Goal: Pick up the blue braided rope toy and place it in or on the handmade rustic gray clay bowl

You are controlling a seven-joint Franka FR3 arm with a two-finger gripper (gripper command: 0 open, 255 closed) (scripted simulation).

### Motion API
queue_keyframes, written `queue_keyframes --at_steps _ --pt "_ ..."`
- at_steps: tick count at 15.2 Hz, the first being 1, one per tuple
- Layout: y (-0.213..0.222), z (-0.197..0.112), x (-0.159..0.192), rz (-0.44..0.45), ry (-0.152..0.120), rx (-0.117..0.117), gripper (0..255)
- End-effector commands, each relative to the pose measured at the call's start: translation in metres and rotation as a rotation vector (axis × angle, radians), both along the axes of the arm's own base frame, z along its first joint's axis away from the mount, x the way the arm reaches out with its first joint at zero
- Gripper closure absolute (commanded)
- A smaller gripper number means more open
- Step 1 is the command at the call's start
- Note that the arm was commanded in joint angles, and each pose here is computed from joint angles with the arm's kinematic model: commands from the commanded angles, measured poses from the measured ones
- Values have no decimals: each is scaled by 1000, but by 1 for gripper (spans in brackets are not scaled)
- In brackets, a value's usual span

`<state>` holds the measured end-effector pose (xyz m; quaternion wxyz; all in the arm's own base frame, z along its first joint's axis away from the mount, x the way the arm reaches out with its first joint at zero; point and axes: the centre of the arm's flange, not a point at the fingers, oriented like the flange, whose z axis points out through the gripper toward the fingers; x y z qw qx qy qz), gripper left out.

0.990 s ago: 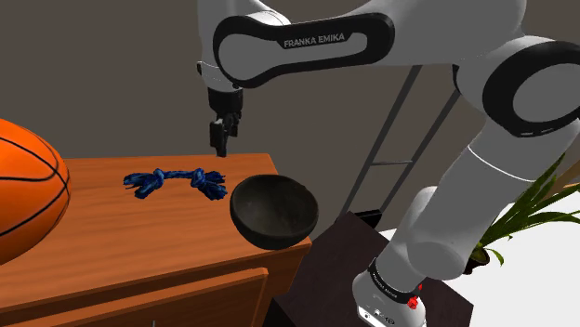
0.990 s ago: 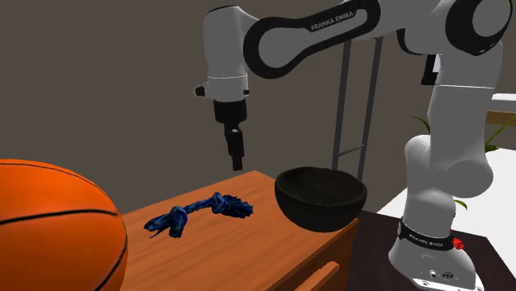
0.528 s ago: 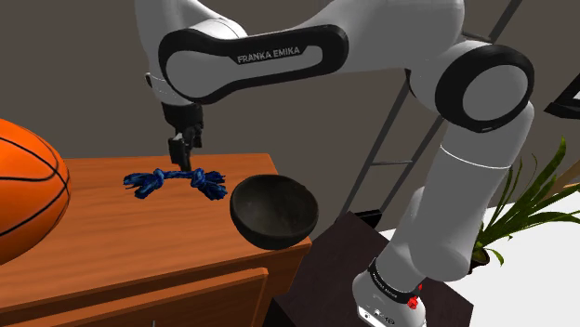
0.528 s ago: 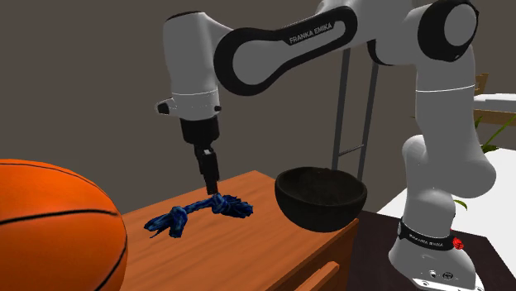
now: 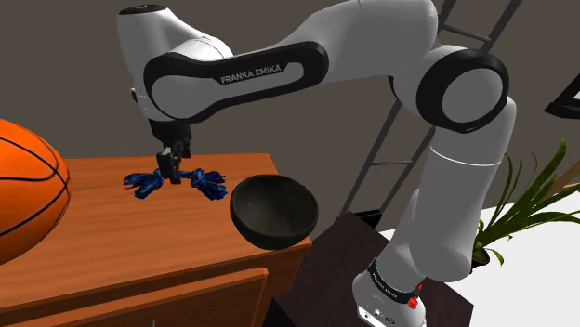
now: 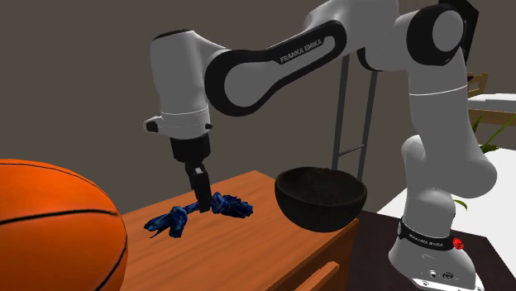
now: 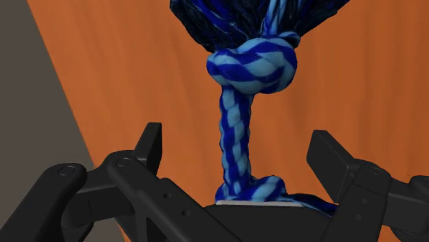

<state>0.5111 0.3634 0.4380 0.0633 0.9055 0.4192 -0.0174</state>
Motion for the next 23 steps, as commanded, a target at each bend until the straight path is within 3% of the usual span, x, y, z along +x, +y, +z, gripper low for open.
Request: queue_keyframes --at_steps 1,9,10,19,23 --pt "-1 -14 0 0 0 0 0" --pt "-1 -14 0 0 0 0 0" --pt "-1 -14 0 0 0 0 255" --pt "-1 -14 0 0 0 0 255" --pt "-1 7 0 0 0 0 255"
